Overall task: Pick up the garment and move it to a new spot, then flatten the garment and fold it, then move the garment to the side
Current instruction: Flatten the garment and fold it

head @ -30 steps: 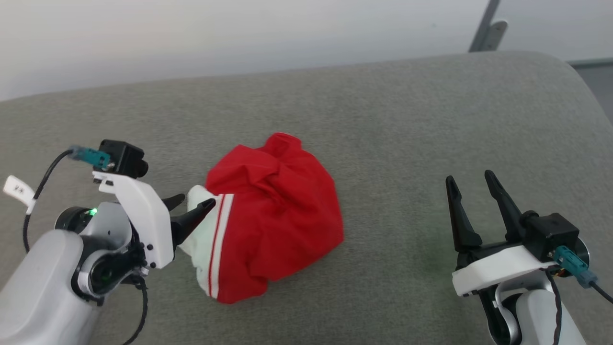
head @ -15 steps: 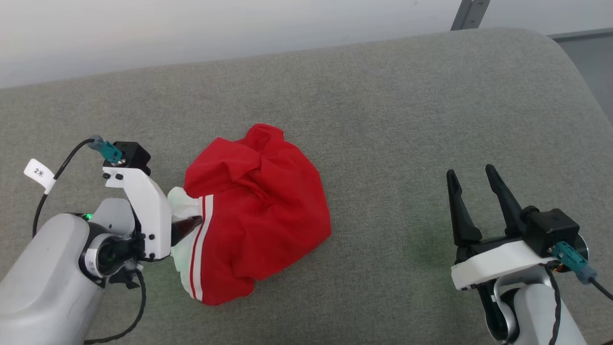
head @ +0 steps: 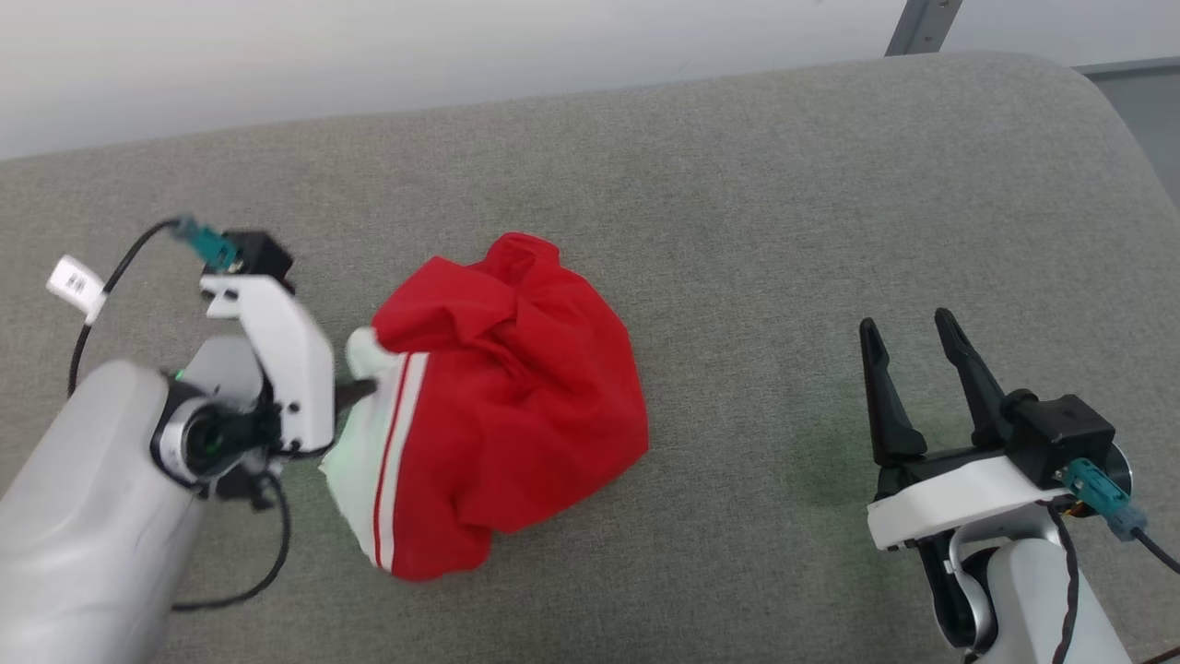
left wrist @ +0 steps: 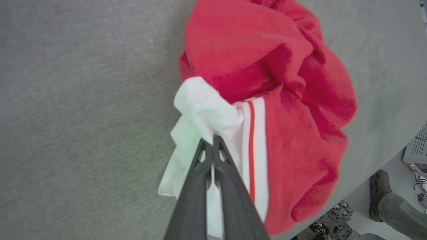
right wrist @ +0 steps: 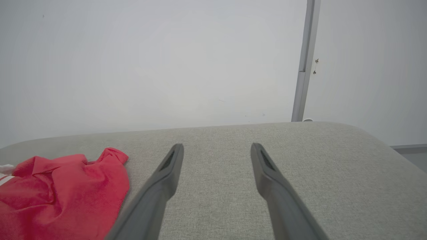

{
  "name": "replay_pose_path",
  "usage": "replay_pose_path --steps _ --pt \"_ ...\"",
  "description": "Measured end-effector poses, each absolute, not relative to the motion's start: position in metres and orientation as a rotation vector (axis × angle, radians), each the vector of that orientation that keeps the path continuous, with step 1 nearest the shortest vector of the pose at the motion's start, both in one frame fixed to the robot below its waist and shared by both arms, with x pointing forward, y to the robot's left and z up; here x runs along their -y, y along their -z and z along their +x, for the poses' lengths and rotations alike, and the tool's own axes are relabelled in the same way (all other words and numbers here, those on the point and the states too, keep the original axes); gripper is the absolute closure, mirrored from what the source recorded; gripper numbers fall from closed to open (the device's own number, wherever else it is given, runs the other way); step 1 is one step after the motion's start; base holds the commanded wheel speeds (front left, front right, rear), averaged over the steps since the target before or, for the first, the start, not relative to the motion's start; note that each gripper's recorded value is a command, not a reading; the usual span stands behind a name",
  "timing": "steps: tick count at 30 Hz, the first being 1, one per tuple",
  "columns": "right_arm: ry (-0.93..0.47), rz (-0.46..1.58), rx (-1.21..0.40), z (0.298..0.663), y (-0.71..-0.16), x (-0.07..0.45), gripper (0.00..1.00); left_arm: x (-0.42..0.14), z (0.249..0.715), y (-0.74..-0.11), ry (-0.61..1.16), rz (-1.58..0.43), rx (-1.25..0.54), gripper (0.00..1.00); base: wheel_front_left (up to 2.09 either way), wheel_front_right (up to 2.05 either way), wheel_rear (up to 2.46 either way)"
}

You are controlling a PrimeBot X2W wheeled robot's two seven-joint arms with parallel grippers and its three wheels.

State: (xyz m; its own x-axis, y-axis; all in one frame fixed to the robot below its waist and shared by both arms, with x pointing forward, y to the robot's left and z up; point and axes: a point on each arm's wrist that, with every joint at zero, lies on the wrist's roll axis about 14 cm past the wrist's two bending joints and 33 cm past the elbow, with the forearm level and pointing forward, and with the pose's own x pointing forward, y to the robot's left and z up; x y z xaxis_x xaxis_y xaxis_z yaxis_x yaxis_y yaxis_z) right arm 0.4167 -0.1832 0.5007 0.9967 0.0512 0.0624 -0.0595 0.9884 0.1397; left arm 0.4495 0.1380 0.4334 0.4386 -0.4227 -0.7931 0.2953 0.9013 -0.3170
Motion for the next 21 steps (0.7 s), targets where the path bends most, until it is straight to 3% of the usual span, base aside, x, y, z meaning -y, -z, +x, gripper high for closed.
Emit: replay_pose_path --steps 10,21 --pt "-0.057 0.138 0.063 0.417 -0.502 0.182 0.0 -0.069 0.443 -0.479 0.672 -0.169 -0.97 1.0 0.0 0.0 0.0" --pt "-0.036 0.139 0.059 0.416 -0.5 0.189 0.0 -0.015 0.385 -0.464 0.874 -0.171 -1.093 1.0 0.0 0.0 0.0"
